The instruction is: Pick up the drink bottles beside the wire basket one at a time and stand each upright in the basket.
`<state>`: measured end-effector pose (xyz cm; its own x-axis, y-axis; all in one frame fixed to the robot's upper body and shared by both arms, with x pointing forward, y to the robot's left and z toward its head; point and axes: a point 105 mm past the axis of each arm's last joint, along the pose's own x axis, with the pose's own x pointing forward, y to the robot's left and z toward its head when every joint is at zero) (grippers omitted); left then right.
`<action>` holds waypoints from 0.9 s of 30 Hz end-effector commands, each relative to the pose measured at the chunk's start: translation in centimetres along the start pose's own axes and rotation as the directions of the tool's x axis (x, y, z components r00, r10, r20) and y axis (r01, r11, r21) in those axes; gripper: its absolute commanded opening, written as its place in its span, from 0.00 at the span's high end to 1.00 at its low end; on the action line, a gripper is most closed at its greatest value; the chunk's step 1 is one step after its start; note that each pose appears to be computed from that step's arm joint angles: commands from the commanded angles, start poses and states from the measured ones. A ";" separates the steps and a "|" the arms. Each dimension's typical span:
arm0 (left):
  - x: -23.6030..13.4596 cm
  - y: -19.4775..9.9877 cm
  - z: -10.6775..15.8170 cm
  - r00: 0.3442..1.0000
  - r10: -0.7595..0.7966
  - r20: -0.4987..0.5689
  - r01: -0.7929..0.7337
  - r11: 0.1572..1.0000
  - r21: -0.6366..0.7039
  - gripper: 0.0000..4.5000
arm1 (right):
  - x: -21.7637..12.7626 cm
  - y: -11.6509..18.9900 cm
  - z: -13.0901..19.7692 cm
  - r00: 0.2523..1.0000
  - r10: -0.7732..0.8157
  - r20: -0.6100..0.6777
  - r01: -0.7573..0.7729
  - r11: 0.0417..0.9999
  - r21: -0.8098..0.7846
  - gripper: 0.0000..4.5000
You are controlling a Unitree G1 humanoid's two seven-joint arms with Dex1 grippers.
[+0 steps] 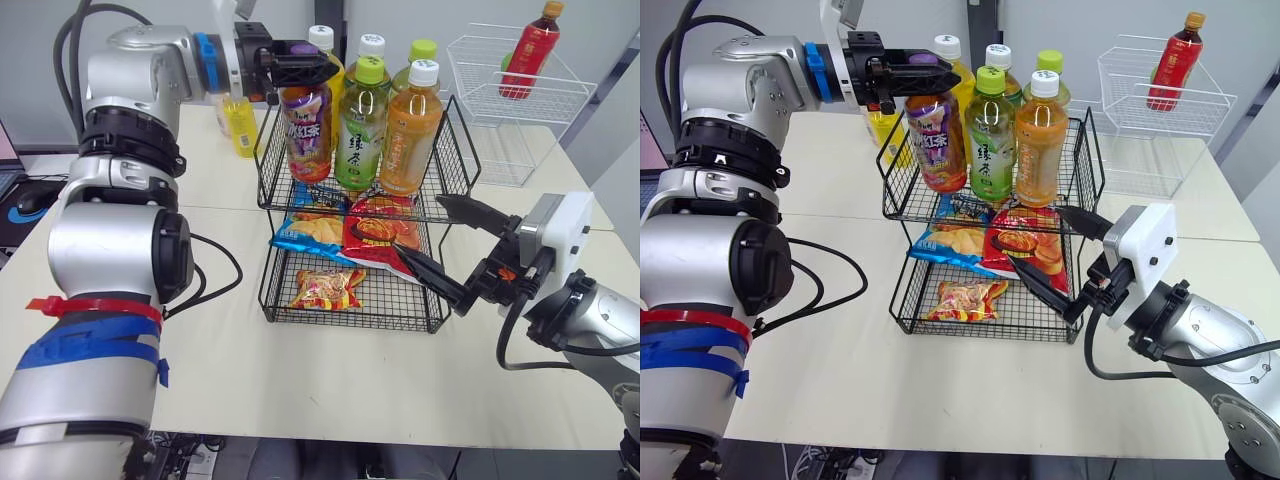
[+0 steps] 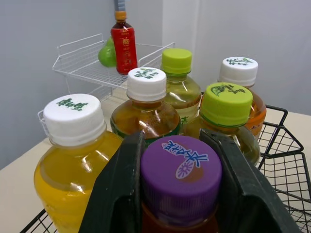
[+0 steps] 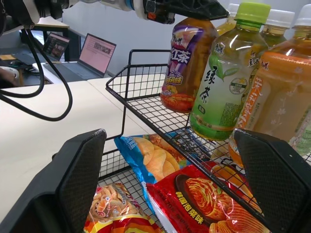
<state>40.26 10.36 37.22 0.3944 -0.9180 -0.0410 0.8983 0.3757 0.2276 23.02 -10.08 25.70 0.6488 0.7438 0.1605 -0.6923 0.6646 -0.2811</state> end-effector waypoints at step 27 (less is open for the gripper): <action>-5.8 -1.0 2.8 0.997 -0.067 -0.031 0.071 0.990 0.124 0.01 | 0.2 -2.4 1.8 0.999 -0.028 0.034 0.032 0.994 -0.102 0.00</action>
<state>37.61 14.64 38.66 0.3551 -0.9292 -0.1022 0.9023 0.3121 0.2972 24.67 -11.17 26.53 0.6696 0.7273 0.1505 -0.6636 0.6769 -0.3185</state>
